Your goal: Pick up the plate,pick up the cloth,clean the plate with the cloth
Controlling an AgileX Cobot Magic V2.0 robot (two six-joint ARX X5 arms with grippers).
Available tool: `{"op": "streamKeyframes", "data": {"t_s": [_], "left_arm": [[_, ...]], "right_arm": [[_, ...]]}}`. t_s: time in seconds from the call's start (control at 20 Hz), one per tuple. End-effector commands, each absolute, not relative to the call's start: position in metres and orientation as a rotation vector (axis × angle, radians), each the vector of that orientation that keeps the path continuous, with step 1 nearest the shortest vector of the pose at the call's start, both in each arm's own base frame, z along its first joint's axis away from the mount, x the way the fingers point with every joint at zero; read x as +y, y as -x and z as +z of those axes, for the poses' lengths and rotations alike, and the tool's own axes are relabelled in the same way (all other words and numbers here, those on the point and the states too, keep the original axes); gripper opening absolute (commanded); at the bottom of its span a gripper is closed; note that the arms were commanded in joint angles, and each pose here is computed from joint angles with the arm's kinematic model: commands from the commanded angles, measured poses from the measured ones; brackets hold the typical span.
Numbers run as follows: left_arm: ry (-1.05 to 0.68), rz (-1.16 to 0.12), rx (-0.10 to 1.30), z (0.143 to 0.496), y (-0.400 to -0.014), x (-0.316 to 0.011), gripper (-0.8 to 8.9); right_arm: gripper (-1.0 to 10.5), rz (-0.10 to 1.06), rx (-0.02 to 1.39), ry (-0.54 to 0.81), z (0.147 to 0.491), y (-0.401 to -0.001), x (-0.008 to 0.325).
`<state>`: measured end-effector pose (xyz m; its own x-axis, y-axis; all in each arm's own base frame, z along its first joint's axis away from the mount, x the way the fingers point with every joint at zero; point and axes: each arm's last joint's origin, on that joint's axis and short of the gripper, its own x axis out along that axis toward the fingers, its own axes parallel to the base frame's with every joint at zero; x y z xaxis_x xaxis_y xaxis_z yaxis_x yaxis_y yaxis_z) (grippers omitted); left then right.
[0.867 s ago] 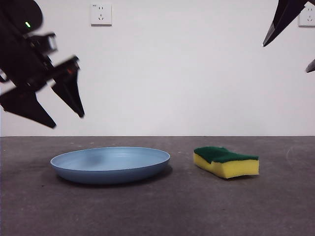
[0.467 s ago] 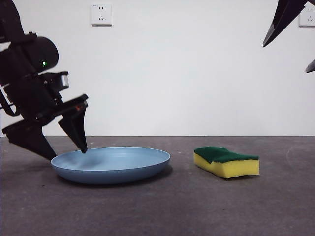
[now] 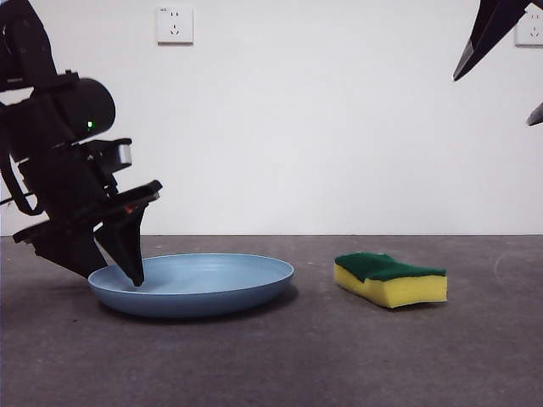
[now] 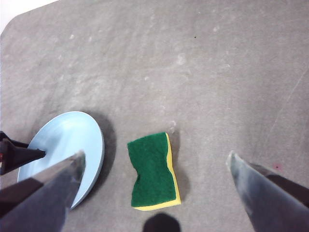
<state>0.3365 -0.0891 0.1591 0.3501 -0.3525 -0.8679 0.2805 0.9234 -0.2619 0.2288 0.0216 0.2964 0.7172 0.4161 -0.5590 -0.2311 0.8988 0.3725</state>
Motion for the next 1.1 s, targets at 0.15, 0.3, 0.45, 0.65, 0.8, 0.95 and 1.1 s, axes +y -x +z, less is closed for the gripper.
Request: {"op": "streamKeyframes", "data": {"t_s": [0.15,0.3,0.45,0.65,0.8,0.95,1.1], "left_arm": [[0.018,-0.432,1.184,0.147,-0.334,-0.094,-0.08],[0.017,-0.435,1.185,0.153,-0.333,-0.095,-0.08],[0.003,-0.448,1.156,0.179,-0.329,-0.094,-0.08],[-0.009,-0.478,1.027,0.233,-0.318,-0.094,-0.08],[-0.013,-0.496,0.916,0.273,-0.297,-0.091,-0.08],[-0.014,-0.5,0.863,0.299,-0.275,-0.085,-0.08],[-0.056,-0.472,0.846,0.315,-0.254,-0.078,-0.08]], "right_arm": [[5.0,0.368,0.689,-0.279,0.297,-0.229,0.022],[5.0,0.375,0.699,-0.262,0.296,-0.228,0.022],[5.0,0.424,0.743,-0.172,0.302,-0.226,0.03],[5.0,0.49,0.729,-0.121,0.316,-0.234,0.045],[5.0,0.516,0.736,-0.031,0.32,-0.245,0.065],[5.0,0.538,0.772,0.065,0.311,-0.258,0.087],[5.0,0.56,0.843,0.155,0.289,-0.273,0.113]]}}
